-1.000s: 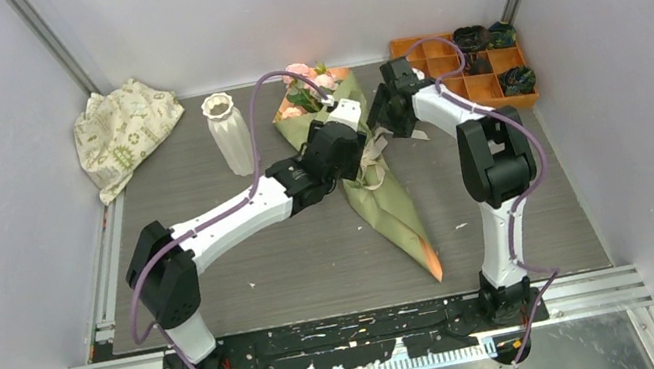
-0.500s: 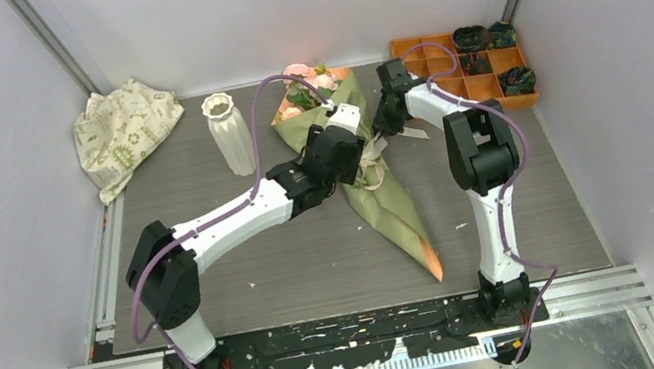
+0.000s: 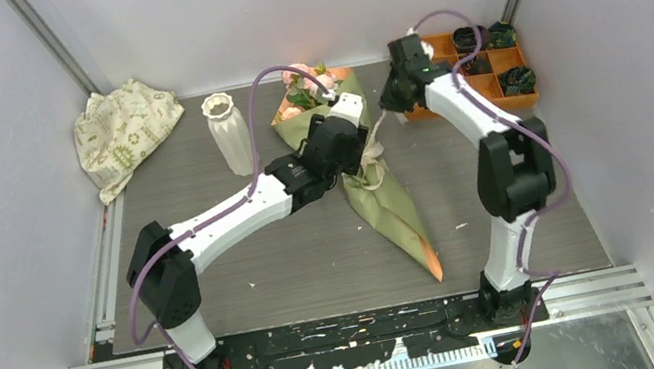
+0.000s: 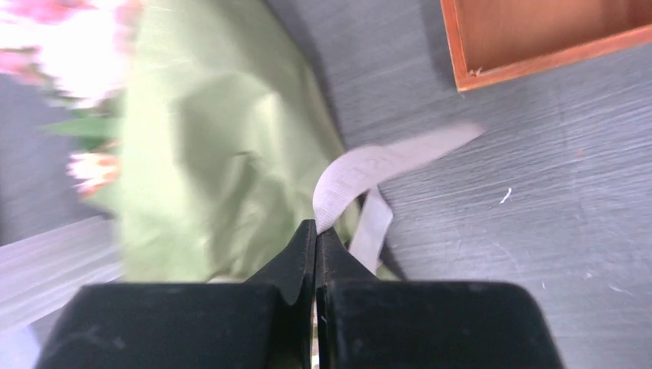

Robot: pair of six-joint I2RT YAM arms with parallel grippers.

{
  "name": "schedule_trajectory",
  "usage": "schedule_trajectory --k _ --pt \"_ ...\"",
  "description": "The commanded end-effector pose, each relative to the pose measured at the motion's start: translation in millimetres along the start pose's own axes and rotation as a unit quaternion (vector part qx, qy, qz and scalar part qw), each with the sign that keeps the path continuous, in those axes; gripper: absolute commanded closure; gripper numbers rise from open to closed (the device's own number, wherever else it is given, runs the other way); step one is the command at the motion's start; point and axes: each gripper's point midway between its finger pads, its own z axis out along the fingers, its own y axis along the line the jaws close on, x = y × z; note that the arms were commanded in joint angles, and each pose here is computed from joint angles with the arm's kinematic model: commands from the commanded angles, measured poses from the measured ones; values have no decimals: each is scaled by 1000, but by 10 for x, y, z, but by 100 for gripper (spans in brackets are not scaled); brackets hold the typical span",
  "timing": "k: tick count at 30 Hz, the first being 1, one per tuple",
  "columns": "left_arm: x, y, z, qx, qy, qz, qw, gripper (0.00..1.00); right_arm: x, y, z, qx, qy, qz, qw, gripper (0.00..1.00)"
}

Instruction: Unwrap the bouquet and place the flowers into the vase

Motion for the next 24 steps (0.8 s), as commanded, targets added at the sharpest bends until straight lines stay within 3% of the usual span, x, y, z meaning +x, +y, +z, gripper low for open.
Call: schedule_trajectory --k 1,6,16,24 --pt "-416 -59 -16 11 -51 -27 998 37 -595 344 -1034 -68 -117 -8 991 99" --pt "-418 -176 11 39 -56 -35 997 37 -673 449 -1485 -104 -141 -19 984 99" --pt "-426 -212 24 46 -64 -44 996 36 -640 561 -1826 -145 -138 -34 979 99" --pt "-361 -199 -173 84 -126 -70 986 31 -479 886 -2086 -204 -113 -61 971 99"
